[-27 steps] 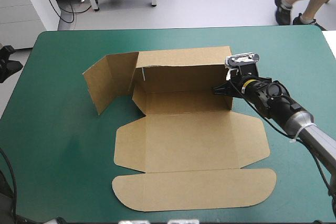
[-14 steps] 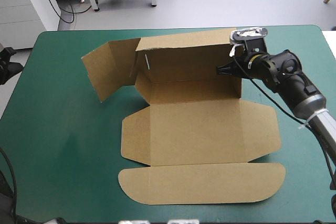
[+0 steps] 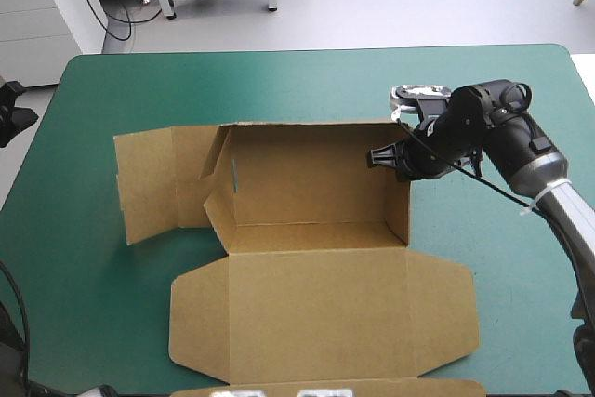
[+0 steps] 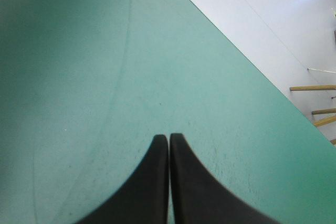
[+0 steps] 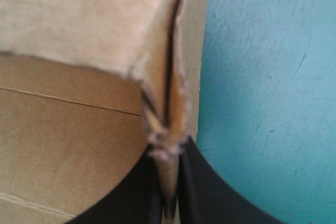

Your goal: Fold the box

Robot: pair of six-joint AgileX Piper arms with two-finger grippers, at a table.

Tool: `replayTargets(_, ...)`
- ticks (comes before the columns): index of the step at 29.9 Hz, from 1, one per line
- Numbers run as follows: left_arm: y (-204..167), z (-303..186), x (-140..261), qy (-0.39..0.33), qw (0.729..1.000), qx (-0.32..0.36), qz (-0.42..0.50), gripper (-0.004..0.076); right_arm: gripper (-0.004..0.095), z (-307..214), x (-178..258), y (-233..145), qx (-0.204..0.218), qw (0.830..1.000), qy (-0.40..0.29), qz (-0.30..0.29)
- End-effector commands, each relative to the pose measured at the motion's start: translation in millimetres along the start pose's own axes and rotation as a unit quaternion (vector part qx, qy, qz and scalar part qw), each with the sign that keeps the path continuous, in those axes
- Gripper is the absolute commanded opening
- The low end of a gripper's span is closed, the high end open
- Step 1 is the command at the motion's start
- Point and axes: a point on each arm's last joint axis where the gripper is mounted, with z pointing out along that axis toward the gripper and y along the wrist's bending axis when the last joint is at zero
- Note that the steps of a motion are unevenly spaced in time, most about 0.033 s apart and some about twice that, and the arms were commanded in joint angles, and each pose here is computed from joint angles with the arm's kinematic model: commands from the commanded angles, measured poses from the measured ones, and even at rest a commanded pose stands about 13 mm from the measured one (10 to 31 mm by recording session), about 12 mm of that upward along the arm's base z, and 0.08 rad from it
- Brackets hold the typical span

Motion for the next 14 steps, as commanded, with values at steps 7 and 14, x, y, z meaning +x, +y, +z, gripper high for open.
replayTargets(7, -21, -18, -6, -0.046, 0.998, 0.036, -0.005, -0.0008, -0.0006, -4, 10, -9, 0.034, 0.999, -0.017, -0.011)
replayTargets(14, -21, -18, -6, -0.044, 0.998, 0.036, -0.005, -0.0008, -0.0006, 22, -2, -23, 0.103, 0.994, -0.006, -0.021)
